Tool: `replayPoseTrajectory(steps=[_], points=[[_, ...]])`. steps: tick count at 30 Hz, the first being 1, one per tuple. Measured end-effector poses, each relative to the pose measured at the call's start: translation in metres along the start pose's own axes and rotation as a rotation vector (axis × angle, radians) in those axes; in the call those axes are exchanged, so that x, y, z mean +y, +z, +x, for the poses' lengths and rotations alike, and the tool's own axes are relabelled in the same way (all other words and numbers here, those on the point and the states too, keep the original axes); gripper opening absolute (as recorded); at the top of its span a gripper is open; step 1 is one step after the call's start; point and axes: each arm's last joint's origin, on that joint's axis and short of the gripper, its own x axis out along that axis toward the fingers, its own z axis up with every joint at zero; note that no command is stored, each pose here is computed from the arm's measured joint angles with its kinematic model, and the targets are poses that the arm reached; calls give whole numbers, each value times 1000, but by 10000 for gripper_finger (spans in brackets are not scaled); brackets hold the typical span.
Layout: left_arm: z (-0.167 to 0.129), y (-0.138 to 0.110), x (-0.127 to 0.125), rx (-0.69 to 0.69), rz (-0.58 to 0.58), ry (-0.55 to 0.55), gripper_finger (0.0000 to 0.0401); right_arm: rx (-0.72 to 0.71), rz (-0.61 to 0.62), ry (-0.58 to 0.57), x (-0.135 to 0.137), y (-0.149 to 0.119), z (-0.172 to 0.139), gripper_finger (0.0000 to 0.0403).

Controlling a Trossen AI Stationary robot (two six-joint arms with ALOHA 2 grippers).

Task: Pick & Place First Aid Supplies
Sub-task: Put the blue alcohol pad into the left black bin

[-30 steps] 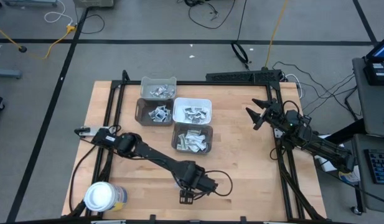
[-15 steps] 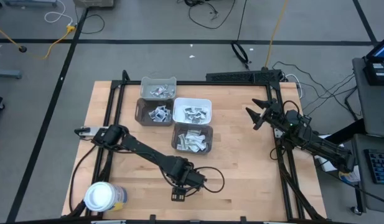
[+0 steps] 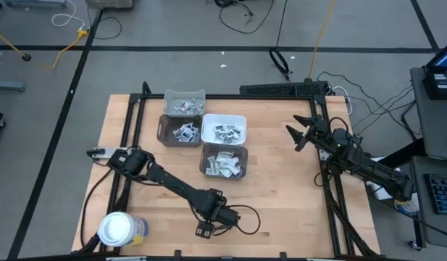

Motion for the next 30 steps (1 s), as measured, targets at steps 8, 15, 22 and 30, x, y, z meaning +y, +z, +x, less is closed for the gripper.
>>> replayPoseTrajectory(steps=[8, 15, 22, 30], points=[[18, -8, 2, 18, 64, 31, 273, 1, 0, 0, 0, 0, 0, 297], [20, -10, -1, 24, 158, 41, 258, 1, 0, 1, 0, 0, 0, 297], [20, -9, 2, 22, 153, 65, 140, 1, 0, 1, 0, 0, 0, 297], [20, -9, 4, 24, 146, 42, 10, 1, 0, 1, 0, 0, 0, 297]])
